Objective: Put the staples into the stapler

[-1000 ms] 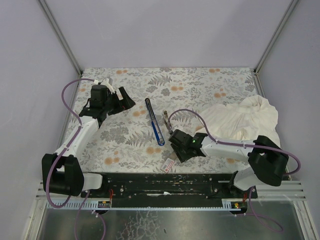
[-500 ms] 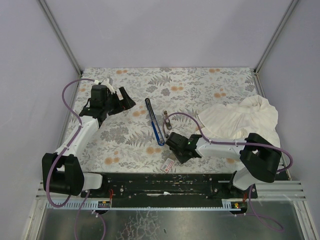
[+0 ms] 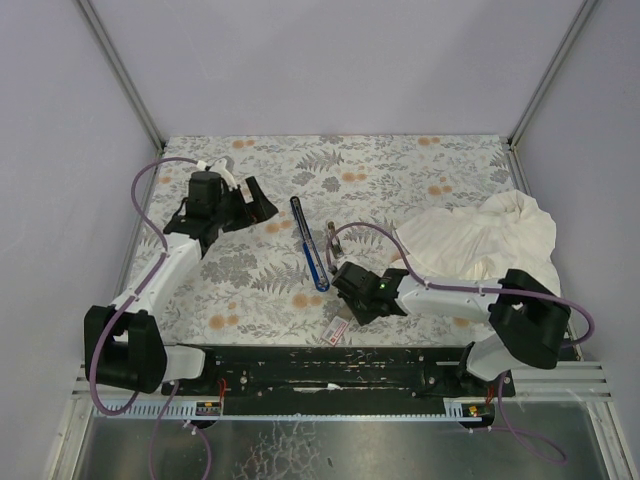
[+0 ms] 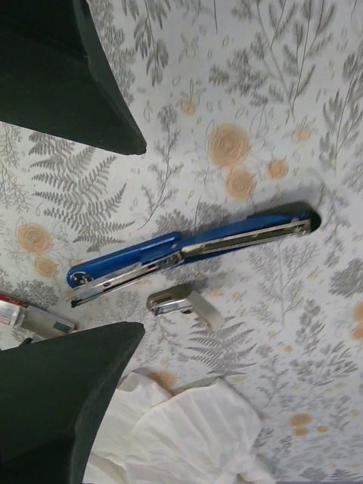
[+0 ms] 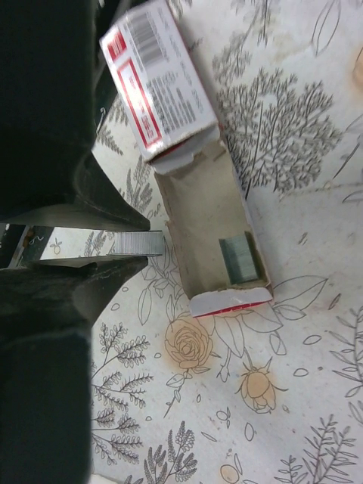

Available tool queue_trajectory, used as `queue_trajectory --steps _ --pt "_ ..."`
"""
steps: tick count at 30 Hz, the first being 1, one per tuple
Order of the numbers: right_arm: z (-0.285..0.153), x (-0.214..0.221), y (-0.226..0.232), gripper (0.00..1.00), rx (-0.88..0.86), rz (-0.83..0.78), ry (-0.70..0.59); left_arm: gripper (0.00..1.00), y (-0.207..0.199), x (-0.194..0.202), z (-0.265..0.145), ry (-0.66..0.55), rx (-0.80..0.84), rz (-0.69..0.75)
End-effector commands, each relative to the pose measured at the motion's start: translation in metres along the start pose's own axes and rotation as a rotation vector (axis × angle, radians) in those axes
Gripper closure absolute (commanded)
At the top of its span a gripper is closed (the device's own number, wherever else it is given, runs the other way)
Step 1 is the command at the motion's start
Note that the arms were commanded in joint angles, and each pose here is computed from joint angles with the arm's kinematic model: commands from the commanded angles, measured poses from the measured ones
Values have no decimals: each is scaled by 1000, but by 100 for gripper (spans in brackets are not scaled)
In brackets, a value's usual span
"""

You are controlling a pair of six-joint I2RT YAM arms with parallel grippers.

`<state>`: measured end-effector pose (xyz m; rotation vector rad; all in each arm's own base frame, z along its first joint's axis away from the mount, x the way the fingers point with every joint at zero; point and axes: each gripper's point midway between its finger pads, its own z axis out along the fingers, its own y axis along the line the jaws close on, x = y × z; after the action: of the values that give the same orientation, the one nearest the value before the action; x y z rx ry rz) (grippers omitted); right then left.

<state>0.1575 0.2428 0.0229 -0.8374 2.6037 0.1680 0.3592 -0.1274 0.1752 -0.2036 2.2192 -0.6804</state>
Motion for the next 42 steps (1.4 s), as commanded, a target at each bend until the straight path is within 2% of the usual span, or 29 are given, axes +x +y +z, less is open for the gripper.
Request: queue_trajectory --steps 1,6,12,15,21,29,42 --pt "-20 -35 4 77 -129 109 -132 10 -47 5 -7 -54 141 42" --pt "-52 -68 0 76 -345 250 -285 10 -94 45 -36 -33 380 -110" --pt "-125 -119 15 76 -698 387 -526 14 -171 85 -84 23 687 -137" --pt "-165 -139 23 75 -842 406 -639 16 -184 93 -104 22 770 -161" --pt "-220 -152 38 75 -1063 427 -743 21 -203 100 -134 61 917 -202" --pt "-252 -152 44 74 -1159 401 -774 40 -229 121 -161 142 1058 -174" --pt "-261 -146 44 74 -1170 395 -781 72 -238 120 -171 111 1099 -209"
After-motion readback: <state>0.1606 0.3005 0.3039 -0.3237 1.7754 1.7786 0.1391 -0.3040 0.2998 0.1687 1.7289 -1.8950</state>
